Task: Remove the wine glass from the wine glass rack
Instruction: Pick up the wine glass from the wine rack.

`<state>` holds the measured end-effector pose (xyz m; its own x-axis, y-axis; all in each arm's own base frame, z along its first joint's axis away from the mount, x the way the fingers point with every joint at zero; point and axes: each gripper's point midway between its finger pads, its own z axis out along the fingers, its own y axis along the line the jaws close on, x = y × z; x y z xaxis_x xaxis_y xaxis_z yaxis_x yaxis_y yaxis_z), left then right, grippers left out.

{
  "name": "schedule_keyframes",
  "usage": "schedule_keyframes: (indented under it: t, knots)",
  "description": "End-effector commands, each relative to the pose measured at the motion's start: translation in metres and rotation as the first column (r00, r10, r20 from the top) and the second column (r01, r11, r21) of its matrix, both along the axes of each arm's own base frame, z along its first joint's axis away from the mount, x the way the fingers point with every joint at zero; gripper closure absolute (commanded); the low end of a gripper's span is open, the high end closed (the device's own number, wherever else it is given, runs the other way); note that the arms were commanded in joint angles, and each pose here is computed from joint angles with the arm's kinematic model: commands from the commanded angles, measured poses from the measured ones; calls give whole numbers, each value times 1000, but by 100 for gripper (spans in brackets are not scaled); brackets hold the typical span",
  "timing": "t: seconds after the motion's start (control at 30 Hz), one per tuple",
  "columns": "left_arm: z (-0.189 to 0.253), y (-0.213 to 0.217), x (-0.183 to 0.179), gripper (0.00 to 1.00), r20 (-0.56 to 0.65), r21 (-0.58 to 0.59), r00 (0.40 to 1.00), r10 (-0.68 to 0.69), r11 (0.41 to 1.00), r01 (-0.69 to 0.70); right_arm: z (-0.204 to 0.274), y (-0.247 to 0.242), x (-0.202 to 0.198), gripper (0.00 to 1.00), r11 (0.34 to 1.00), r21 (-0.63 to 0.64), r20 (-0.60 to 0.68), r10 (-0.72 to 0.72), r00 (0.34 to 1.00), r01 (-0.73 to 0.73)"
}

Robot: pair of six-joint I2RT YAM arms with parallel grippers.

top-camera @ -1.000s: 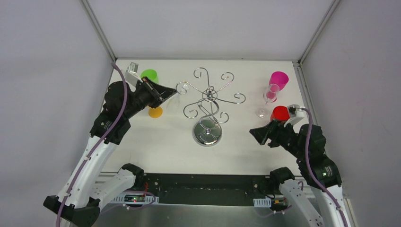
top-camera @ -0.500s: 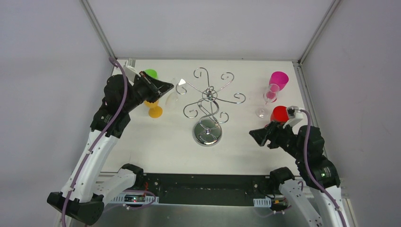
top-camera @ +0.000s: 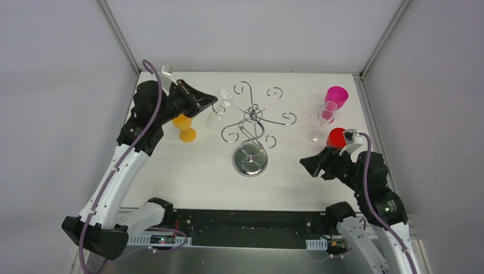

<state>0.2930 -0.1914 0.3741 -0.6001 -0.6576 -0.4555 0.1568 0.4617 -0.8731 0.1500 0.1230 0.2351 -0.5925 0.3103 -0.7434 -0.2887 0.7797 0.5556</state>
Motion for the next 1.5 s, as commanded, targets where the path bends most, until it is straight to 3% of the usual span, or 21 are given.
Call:
schedule_keyframes:
  t: [0.0,0.93,1.17,1.47]
  knots:
    - [41,-6,-4,100,101,-65,994,-47,996,54,8,2,5,32,1000,24,36,-3,999,3]
    - [34,-20,-69,100,103,-85,955,-277,954,286,17,3,8,28,1000,9,-7,-6,1000,6]
    - [34,-14,-96,100,123,-57,944,-307,947,315,23,-4,19,25,988,79,-53,-129,990,133]
    - [39,4,-131,100,164,34,942,-292,956,290,29,15,10,22,992,125,-62,-8,998,16]
